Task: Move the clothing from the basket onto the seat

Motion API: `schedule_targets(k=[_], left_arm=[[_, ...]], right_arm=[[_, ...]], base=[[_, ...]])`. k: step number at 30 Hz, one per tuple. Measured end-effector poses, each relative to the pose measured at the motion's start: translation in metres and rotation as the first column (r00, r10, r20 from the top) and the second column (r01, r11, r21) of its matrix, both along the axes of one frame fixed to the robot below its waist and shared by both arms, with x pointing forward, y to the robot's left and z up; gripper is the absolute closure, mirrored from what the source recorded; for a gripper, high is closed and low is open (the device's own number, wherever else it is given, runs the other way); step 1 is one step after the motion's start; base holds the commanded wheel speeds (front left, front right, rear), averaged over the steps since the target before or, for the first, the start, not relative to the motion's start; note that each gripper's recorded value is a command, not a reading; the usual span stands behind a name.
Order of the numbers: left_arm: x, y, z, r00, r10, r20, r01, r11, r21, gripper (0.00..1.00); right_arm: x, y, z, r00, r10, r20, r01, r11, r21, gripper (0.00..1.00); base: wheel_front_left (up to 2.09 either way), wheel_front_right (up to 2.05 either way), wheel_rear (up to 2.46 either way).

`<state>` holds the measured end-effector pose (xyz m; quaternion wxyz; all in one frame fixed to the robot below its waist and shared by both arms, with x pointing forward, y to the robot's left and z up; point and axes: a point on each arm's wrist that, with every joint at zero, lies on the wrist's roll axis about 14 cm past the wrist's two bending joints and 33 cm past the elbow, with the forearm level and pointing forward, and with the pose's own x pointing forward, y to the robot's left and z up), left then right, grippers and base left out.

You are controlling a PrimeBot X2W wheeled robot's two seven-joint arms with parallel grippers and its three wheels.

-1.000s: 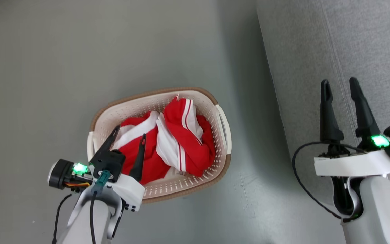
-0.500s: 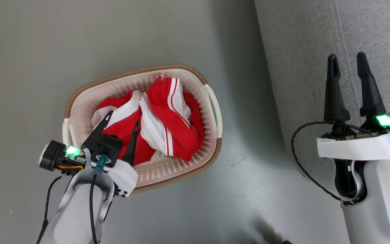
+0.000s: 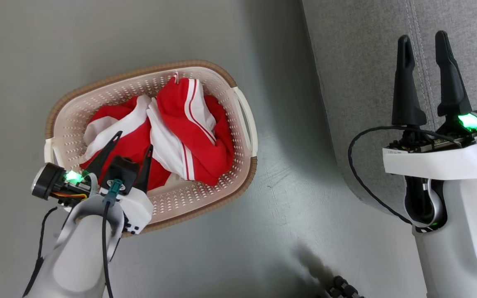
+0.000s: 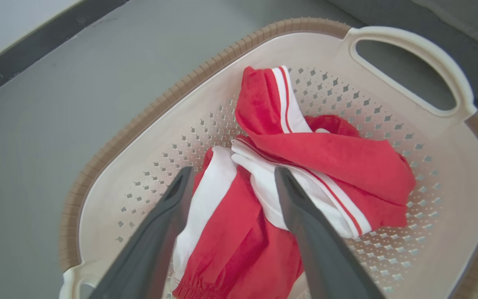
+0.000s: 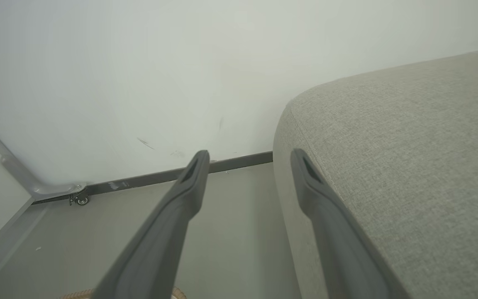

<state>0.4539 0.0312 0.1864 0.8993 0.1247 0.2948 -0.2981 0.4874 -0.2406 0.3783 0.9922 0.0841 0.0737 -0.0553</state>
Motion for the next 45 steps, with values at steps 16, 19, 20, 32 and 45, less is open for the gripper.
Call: schedule_targets(k=[16, 19, 20, 32, 45], left_arm=[[-0.003, -0.008, -0.036, 0.994, -0.059, -0.089, 0.064, 0.996, 0.059, 0.0], [-0.006, -0.005, -0.044, 0.991, -0.065, -0.113, 0.075, 0.994, 0.083, 0.0], [-0.008, -0.003, -0.047, 0.99, -0.066, -0.124, 0.077, 0.993, 0.089, 0.0], [-0.005, 0.003, -0.066, 0.984, -0.064, -0.167, 0.088, 0.986, 0.144, 0.0], [0.011, 0.019, -0.084, 0.983, -0.018, -0.181, 0.061, 0.97, 0.235, 0.0]], right_arm=[[-0.003, -0.013, -0.011, 0.999, -0.03, -0.028, 0.029, 0.999, -0.018, 0.0], [-0.004, -0.016, -0.012, 0.999, -0.036, -0.033, 0.035, 0.999, -0.023, 0.0], [-0.004, -0.017, -0.013, 0.999, -0.038, -0.034, 0.037, 0.999, -0.025, 0.0], [-0.006, -0.025, -0.018, 0.997, -0.056, -0.046, 0.054, 0.998, -0.042, 0.0], [-0.008, -0.03, -0.023, 0.996, -0.067, -0.059, 0.063, 0.996, -0.058, 0.0]], base=[[0.0, 0.0, 0.0], [0.0, 0.0, 0.0], [0.0, 0.0, 0.0], [0.0, 0.0, 0.0], [0.0, 0.0, 0.0]])
